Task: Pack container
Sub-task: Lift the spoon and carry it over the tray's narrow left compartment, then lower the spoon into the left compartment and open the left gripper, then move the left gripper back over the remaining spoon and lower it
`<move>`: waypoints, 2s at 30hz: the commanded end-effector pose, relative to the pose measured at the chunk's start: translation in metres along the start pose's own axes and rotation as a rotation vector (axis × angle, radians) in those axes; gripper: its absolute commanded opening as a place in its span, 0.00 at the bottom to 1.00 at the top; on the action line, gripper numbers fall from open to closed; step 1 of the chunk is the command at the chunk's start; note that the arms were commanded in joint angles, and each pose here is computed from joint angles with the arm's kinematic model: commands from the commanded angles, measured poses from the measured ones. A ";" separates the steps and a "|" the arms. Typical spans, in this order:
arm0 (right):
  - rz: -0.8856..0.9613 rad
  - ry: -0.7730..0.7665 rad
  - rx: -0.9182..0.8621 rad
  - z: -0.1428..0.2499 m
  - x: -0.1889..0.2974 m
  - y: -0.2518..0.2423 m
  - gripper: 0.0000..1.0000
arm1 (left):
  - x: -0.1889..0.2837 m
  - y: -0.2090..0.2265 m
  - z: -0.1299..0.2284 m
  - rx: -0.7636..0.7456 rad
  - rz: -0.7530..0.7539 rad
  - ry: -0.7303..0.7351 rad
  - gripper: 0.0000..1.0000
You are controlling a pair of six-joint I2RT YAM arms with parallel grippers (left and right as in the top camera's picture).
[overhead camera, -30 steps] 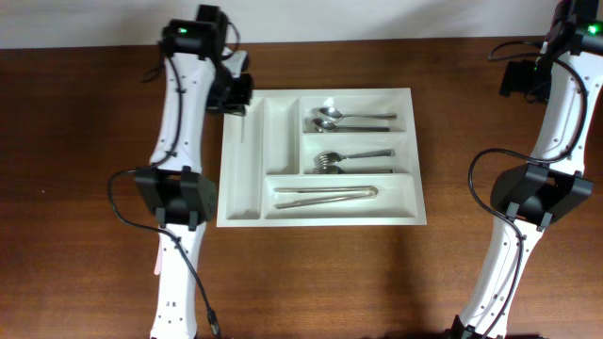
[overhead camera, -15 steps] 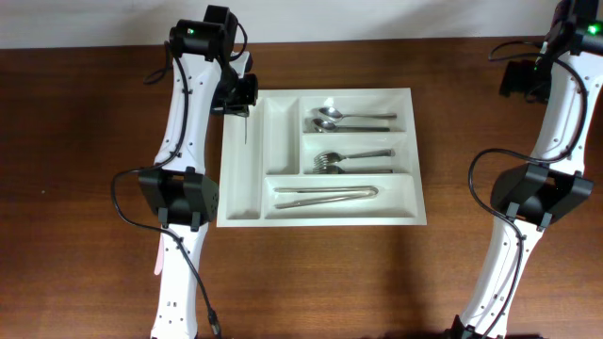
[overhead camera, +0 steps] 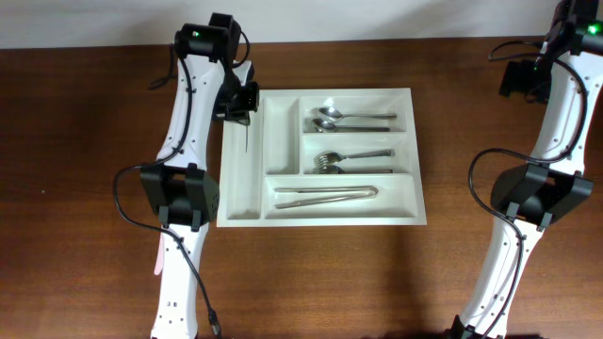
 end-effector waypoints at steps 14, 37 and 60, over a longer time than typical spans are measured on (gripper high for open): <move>0.003 0.006 -0.011 0.000 -0.003 0.000 0.99 | -0.014 0.006 0.014 0.032 -0.023 0.106 0.03; 0.003 0.006 -0.011 0.000 -0.003 0.000 0.99 | 0.054 0.025 0.008 -0.037 -0.121 -0.107 0.63; 0.003 0.006 -0.012 0.000 -0.003 0.000 0.99 | 0.076 0.123 0.053 0.158 -0.234 -0.002 0.99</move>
Point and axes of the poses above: each gripper's point midway between its finger pads, its own x axis back along the fingers, its own y axis along the line the jaws close on, z = x × y, the point moved 9 cm from there along x, back along the fingers, and after that the axes turned 10 degrees about -x, right-handed, at the moved point
